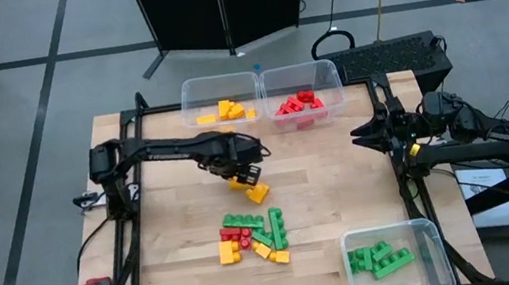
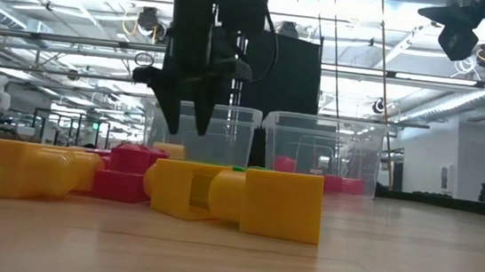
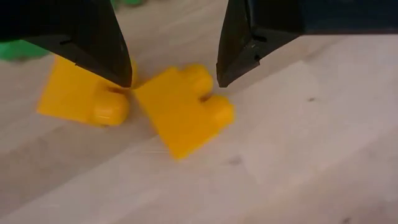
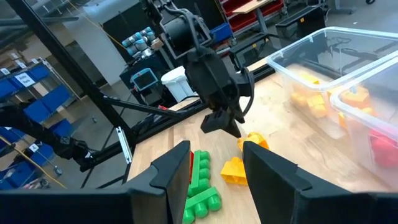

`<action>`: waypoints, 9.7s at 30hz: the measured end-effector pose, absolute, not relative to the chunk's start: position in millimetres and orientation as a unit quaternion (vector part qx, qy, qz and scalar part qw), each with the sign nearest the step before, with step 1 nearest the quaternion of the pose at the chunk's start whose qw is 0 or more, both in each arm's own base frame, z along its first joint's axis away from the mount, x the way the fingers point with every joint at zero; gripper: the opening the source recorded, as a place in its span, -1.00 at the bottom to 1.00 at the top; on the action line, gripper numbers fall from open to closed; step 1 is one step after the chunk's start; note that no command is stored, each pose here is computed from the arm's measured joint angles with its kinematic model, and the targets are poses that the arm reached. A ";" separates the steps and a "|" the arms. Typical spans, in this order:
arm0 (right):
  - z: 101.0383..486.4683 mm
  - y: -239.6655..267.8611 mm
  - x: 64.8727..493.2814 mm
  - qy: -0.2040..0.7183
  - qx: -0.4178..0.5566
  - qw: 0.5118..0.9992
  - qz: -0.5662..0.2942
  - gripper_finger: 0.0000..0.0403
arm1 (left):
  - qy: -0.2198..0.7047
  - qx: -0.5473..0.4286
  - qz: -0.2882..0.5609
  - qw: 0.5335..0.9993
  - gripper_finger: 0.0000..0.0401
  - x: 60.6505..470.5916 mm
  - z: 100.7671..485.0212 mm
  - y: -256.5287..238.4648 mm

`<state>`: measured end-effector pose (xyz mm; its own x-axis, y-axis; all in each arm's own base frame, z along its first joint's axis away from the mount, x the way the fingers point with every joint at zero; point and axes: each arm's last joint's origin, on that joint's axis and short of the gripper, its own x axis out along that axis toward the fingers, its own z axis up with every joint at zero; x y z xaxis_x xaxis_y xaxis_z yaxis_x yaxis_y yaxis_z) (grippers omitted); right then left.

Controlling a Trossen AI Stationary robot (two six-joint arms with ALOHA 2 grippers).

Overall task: Sort blocks
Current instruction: Put the yellow game piece into the top left transparent bin

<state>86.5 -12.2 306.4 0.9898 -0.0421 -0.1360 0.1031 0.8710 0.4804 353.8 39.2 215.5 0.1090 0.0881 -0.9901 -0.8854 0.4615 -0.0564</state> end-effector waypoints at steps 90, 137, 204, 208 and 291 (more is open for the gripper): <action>304.0 -11.8 86.2 0.075 0.227 0.970 -0.032 -0.29 | 0.571 -0.315 0.281 0.704 0.88 366.5 190.8 52.5; 301.4 -11.6 85.7 0.089 0.217 0.972 -0.033 -0.29 | 0.536 -0.415 0.464 0.571 0.22 377.2 127.3 39.2; 297.5 -11.5 84.9 0.107 0.237 0.965 -0.040 -0.29 | 0.455 -0.247 0.489 0.702 0.18 367.6 308.0 225.8; 297.6 -11.5 84.9 0.107 0.241 0.964 -0.040 -0.29 | 0.466 -0.247 0.489 0.695 0.25 366.7 301.8 225.5; 293.3 -11.3 83.8 0.128 0.274 0.952 -0.049 -0.29 | 0.606 -0.114 0.203 0.760 0.04 444.2 219.0 -5.8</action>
